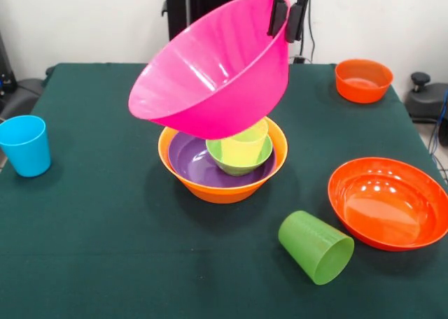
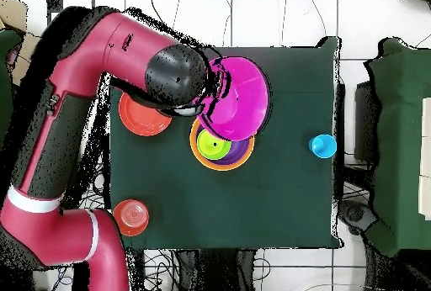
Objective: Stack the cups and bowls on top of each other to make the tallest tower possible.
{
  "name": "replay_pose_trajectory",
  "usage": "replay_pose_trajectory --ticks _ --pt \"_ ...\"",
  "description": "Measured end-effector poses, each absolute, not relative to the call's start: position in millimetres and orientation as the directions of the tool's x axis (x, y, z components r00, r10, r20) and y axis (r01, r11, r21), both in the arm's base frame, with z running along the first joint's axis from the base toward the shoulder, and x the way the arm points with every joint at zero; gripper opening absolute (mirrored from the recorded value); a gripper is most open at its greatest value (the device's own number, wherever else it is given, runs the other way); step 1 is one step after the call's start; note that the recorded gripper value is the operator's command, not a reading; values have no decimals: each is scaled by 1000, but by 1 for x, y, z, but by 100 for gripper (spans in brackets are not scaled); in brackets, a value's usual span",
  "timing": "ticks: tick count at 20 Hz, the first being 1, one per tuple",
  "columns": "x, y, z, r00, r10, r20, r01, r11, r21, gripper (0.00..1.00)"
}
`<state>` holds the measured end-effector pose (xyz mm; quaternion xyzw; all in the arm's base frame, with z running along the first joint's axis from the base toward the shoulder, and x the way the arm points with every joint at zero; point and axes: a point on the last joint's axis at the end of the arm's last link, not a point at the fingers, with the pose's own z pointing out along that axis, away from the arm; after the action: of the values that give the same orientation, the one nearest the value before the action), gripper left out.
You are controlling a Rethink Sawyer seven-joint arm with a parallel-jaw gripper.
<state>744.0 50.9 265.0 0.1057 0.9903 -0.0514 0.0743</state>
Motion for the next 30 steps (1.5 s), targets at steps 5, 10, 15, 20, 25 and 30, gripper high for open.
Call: replay_pose_trajectory --ticks 5,10,15,20,25,30 --pt "732 63 257 -974 191 -124 208 967 -144 0" --pt "719 85 244 -980 167 -111 185 965 -187 0" --pt "709 103 234 -983 147 -109 167 964 -207 0" --pt "701 110 222 -986 139 -91 157 960 -230 0" --pt "699 106 210 -987 144 -75 158 958 -241 0" --pt "696 101 202 -986 153 -60 163 958 -237 0"
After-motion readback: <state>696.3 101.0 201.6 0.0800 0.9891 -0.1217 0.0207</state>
